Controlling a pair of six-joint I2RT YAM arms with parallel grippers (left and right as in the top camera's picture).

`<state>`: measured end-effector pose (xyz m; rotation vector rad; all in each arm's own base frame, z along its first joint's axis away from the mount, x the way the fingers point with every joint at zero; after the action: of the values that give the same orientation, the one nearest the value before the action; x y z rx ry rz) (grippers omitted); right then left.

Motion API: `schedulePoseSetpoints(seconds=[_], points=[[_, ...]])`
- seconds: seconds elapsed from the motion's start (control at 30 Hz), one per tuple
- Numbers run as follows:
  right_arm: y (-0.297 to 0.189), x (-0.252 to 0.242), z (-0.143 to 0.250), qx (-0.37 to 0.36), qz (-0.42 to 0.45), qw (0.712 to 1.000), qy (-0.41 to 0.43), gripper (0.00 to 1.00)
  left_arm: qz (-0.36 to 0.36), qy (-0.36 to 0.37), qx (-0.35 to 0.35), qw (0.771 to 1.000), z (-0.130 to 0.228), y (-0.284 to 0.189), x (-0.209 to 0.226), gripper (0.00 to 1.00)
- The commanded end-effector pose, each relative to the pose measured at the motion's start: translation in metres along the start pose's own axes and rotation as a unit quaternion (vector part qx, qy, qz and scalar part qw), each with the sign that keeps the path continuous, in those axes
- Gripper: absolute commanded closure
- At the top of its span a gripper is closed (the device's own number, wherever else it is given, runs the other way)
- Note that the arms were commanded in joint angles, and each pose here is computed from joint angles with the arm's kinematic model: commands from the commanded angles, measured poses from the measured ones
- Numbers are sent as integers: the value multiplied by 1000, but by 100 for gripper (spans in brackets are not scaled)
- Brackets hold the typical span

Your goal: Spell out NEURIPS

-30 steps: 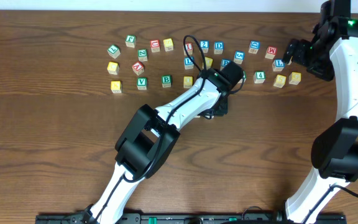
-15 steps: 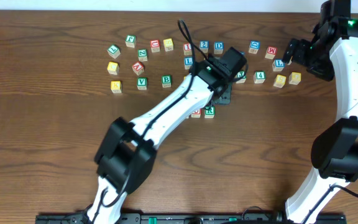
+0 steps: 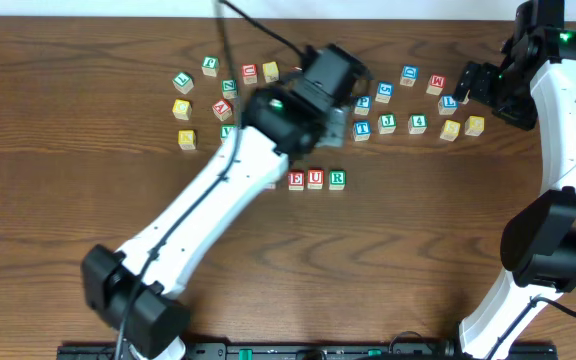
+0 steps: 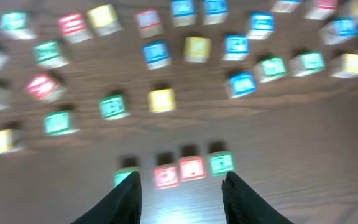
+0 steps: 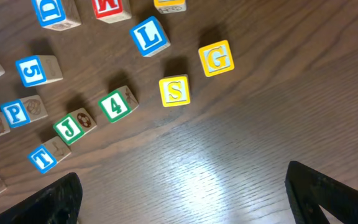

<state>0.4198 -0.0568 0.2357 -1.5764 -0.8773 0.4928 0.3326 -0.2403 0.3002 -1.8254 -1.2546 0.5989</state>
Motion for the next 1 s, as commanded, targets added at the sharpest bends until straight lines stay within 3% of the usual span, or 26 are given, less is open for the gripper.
schedulePoseSetpoints(seconds=[0.0,0.33,0.37,0.5,0.97], points=[[-1,2,3,4,-6,1000,1,1,-39,-24,0,999,-2,-15,40,58],[-2,20,14,36,-67,995,-72,1,-94,-97,48,990,12,-12,115,58],[-2,22,15,37,-68,994,-78,1,-96,-101,48,989,12,-12,119,44],[-2,32,23,40,-72,991,-109,1,-104,-115,50,987,14,-12,131,35],[-3,82,66,51,-89,977,-186,1,-110,-124,51,985,15,-12,140,15]])
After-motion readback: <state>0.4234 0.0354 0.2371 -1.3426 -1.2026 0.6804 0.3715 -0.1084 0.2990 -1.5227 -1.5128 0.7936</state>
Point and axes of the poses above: each gripper's point midway between its finger pads, its own y axis out along the fingers, its own x axis along the line the jaws close on, z = x × y, the point moved 8 cm from there along -y, back along the fingers, and after that the axes turned 14 degrees about y, right-handed, at the moved point
